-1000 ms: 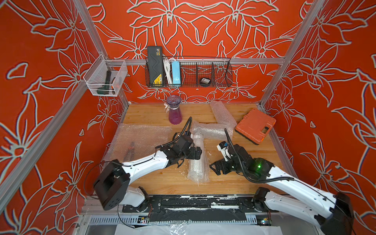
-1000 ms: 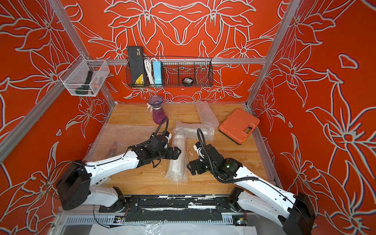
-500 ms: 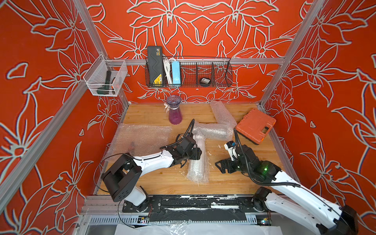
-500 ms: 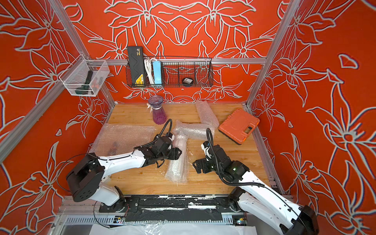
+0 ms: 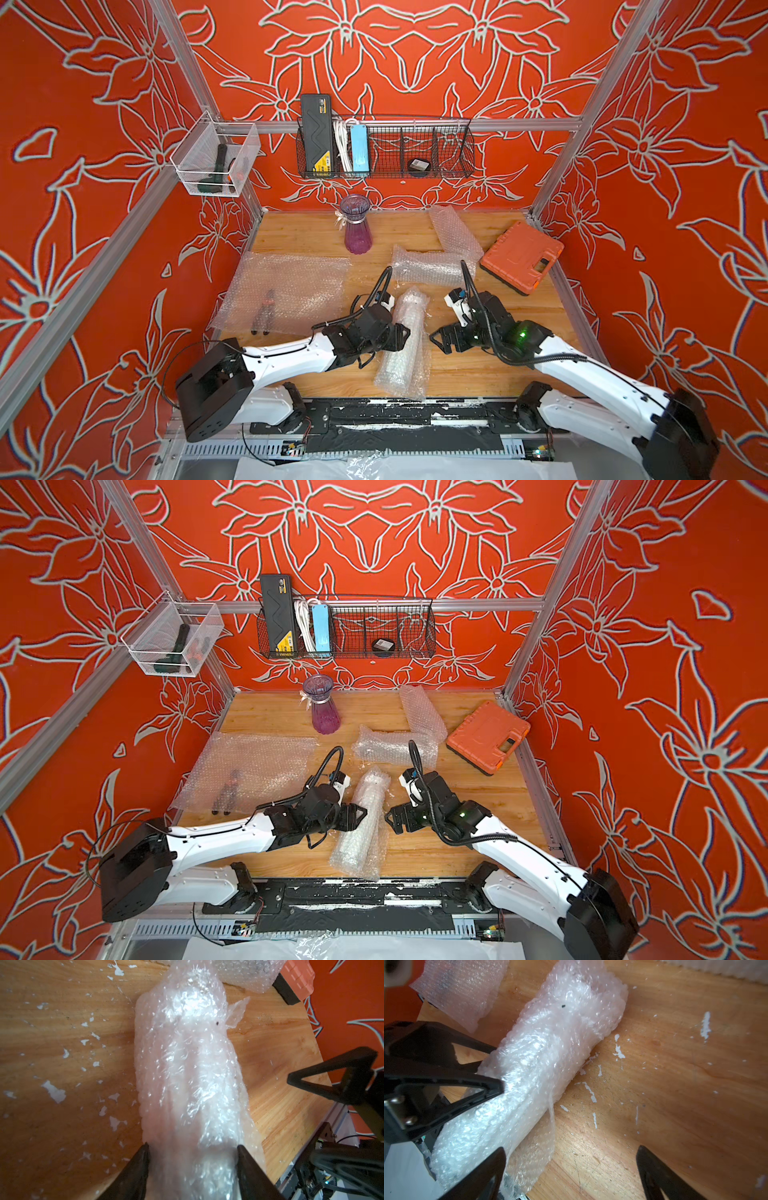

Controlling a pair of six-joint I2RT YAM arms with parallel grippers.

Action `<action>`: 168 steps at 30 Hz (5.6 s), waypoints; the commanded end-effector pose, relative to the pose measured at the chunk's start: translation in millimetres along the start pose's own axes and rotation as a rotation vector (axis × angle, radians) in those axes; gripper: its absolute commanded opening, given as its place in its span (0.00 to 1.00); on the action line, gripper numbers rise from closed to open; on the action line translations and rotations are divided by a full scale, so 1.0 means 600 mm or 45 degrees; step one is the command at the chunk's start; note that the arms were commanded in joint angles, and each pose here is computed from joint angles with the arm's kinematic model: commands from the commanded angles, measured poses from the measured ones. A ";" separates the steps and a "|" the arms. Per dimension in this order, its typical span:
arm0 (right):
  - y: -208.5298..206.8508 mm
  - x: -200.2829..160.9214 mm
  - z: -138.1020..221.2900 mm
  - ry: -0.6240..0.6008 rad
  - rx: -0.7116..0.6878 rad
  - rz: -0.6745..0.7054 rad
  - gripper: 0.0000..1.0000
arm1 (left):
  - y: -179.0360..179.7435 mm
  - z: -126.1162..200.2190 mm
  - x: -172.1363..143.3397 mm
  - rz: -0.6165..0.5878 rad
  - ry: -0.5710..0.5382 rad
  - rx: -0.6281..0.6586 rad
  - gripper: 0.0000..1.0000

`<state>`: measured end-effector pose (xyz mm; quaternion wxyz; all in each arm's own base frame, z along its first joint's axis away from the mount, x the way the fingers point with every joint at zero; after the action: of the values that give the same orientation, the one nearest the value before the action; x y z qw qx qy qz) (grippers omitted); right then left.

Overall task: Unwrap the vase from the bubble wrap
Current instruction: Unwrap the bubble wrap at the center of the board.

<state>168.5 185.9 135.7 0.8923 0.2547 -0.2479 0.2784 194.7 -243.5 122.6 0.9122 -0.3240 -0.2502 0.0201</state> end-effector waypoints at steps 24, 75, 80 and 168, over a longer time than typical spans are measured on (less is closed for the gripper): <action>0.020 0.053 -0.062 -0.040 0.187 0.065 0.85 | 0.010 0.009 -0.027 0.013 0.101 0.034 0.48; 0.001 -0.005 -0.082 0.048 0.155 0.051 0.25 | 0.045 -0.008 -0.050 0.009 0.143 0.118 0.00; 0.000 -0.002 -0.079 0.036 0.142 0.052 0.25 | 0.044 -0.008 -0.050 0.007 0.142 0.118 0.00; -0.051 0.000 0.050 -0.083 -0.220 0.096 0.61 | -0.013 0.004 -0.049 -0.124 0.177 0.175 0.56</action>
<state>175.0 142.0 142.0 0.8986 0.1763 -0.3018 0.2654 170.8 -285.4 142.7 0.9248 -0.3008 -0.2242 -0.0628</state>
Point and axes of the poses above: each gripper's point midway between its finger pads, its own z axis back along the fingers, its own y axis along the line the jaws close on, x = y × z, the point moved 5 cm from there along z, back along the fingers, and after that the axes turned 10 degrees about z, right-handed, at the moved point
